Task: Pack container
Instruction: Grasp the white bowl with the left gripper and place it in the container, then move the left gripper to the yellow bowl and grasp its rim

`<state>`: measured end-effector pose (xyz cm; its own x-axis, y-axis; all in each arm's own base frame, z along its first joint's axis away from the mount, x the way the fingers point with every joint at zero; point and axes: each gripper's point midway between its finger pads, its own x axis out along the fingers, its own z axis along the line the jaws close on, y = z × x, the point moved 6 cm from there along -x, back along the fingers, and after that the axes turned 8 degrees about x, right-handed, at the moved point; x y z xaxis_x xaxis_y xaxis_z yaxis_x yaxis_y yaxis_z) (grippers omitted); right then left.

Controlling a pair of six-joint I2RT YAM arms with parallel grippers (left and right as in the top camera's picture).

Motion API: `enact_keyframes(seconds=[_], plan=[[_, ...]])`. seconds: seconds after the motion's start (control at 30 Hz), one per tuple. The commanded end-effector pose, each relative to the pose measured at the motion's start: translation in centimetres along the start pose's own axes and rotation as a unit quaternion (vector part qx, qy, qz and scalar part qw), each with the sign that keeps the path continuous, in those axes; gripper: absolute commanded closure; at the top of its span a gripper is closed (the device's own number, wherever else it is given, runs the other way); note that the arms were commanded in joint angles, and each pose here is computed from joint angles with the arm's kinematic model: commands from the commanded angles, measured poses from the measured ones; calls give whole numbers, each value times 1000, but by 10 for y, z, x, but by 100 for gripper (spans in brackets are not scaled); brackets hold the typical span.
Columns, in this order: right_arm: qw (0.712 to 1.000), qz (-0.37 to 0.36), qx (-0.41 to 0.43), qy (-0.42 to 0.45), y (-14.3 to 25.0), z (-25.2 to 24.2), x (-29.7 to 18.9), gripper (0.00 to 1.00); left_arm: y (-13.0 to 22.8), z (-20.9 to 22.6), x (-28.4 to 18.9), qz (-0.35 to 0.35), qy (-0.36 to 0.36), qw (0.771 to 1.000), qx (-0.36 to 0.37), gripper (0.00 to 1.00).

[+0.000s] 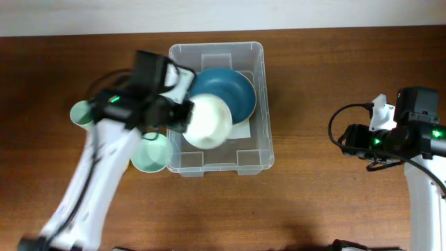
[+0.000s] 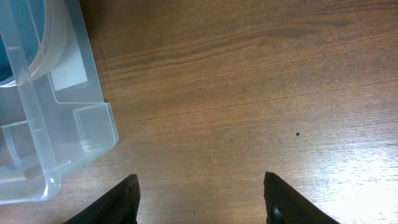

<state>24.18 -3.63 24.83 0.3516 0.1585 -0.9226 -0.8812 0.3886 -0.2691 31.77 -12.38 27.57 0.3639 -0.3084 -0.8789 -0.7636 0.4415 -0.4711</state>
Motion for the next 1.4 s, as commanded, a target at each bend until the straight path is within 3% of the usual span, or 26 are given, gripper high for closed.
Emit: enact_keyframes(seconds=[0.0, 0.3, 0.67, 0.7, 0.73, 0.93, 1.07, 1.23, 1.37], plan=[[1000, 0, -9, -7, 2, 3, 0, 40, 13, -4, 49, 96, 25, 994, 37, 100], [1000, 0, -9, -7, 2, 3, 0, 41, 40, 3, 113, 213, 49, 975, 26, 99], [1000, 0, -9, -7, 2, 3, 0, 41, 46, 16, 109, 238, 10, 971, 28, 80], [1000, 0, -9, -7, 2, 3, 0, 41, 45, 19, 106, 233, 8, 972, 24, 73], [1000, 0, -9, -7, 2, 3, 0, 41, 44, 21, 104, 231, 6, 973, 22, 72], [1000, 0, -9, -5, 2, 2, 0, 40, 23, 51, 45, 155, -55, 986, -16, 70], [1000, 0, -9, -5, 2, 2, 0, 40, 29, 84, -19, 86, -138, 983, -89, 54], [1000, 7, -7, -4, 1, 2, 4, 40, 62, 125, -85, 20, -202, 956, -212, 49], [1000, 15, -5, -3, 0, 1, 8, 40, 105, 151, -80, 46, -215, 926, -308, 48]])
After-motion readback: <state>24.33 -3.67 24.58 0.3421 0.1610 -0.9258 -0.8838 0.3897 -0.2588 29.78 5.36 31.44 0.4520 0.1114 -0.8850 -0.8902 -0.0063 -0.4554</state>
